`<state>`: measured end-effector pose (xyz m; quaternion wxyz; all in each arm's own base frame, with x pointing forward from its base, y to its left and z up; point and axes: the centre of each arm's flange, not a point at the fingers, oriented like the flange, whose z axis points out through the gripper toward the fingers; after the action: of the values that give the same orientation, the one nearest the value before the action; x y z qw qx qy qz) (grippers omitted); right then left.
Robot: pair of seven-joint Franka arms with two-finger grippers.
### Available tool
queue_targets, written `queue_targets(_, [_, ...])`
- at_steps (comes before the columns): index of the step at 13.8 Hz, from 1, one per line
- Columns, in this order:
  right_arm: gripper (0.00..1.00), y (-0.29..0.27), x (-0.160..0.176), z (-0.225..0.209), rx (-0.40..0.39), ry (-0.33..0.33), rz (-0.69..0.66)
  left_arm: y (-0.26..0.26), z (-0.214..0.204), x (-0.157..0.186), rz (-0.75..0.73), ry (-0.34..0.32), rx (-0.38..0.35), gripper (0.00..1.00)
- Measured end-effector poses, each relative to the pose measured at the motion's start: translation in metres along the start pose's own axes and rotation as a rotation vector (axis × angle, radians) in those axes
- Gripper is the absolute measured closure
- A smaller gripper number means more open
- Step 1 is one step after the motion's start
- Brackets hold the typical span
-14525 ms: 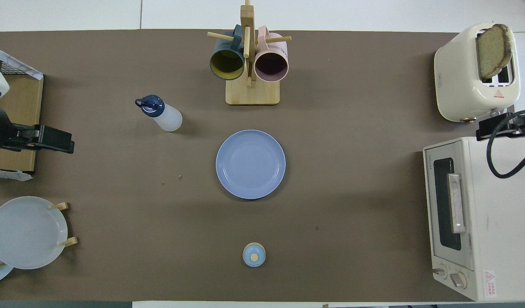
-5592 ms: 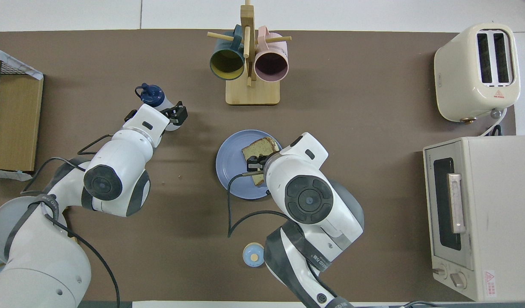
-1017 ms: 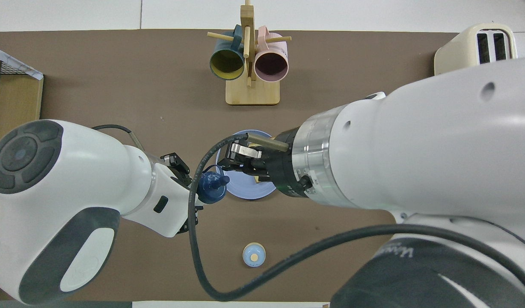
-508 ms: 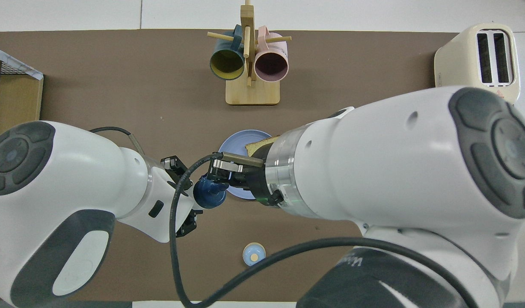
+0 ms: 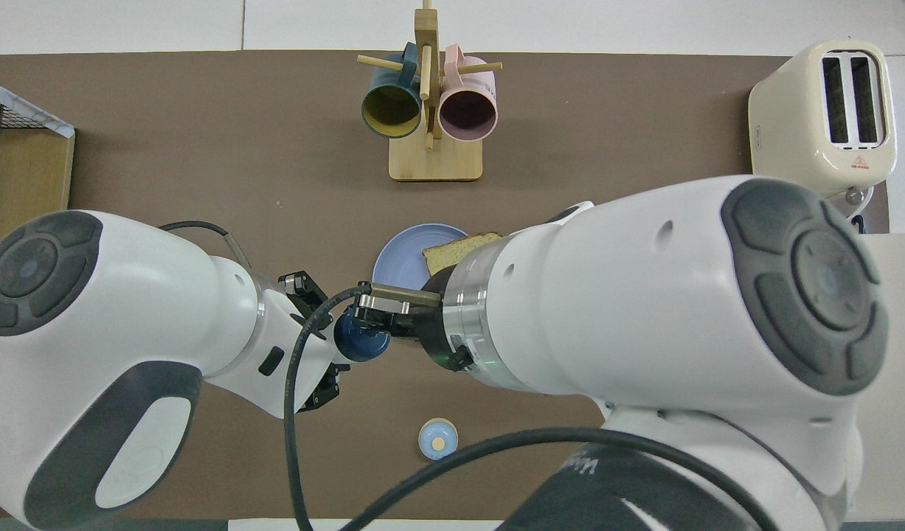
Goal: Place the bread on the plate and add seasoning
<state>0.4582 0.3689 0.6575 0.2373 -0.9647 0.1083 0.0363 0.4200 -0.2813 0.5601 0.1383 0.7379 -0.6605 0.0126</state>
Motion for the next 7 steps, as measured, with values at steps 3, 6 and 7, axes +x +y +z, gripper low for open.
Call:
queue_targets(3, [0.53,-0.0005,-0.0038,0.0021,-0.003,0.001,-0.004,0.0017,0.0006,-0.0018,0.000,0.000,-0.002,0.57])
queue_targets(6, [0.54,-0.0022,-0.0040,0.0023,0.007,0.011,-0.006,0.0022,0.0002,-0.0021,0.000,0.001,-0.002,0.57])
queue_targets(7, [0.56,-0.0021,-0.0039,0.0025,0.007,0.011,-0.005,0.0023,0.0002,-0.0022,0.000,0.001,-0.002,0.57])
